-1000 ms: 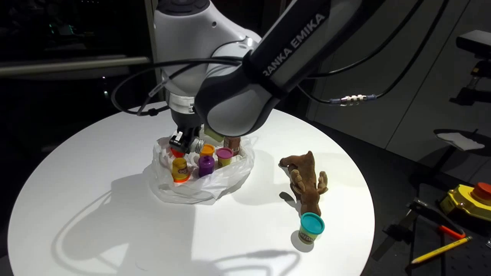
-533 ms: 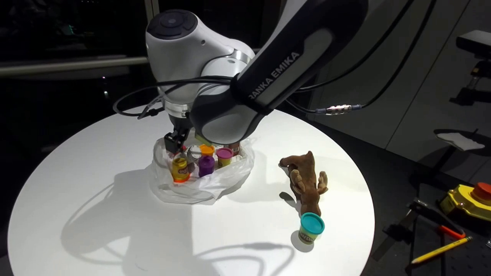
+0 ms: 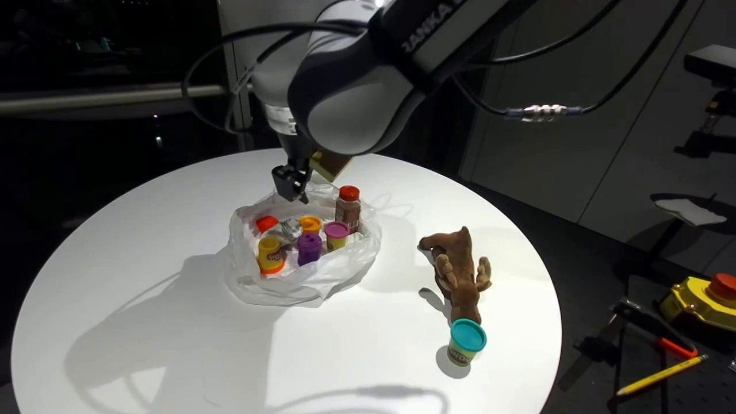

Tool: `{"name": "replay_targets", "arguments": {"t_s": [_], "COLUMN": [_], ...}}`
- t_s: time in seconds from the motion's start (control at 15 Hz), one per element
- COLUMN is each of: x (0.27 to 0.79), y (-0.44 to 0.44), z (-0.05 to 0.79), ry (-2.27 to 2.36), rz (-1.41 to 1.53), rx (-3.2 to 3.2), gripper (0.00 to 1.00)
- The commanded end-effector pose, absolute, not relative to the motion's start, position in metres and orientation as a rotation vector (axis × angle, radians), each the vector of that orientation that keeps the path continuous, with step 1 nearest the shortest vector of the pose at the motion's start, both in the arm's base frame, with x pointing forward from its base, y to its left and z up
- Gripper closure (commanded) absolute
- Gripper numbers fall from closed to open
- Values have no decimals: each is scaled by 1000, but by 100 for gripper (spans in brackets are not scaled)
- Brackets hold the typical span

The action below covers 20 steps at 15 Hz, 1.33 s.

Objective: Put all the objects in the plastic bag

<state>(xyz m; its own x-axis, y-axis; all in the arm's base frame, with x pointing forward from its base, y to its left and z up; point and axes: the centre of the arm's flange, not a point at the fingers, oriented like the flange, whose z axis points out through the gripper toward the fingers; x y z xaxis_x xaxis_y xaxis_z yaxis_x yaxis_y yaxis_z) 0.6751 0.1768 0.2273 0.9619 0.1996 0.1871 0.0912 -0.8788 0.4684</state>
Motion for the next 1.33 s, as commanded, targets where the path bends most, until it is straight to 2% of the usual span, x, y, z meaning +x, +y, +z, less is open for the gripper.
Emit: {"name": "replay_targets", "arguments": {"t_s": [0.0, 0.27, 0.67, 1.0, 1.27], "x": [601, 540, 446, 406, 389], "y": [150, 131, 116, 118, 119], "z": [273, 271, 213, 169, 148], "ry": [46, -77, -375, -564, -575], "rz": [138, -19, -232, -197, -43], "rx": [2743, 2883, 3048, 3111, 3082], "gripper": [0, 0, 0, 0, 0]}}
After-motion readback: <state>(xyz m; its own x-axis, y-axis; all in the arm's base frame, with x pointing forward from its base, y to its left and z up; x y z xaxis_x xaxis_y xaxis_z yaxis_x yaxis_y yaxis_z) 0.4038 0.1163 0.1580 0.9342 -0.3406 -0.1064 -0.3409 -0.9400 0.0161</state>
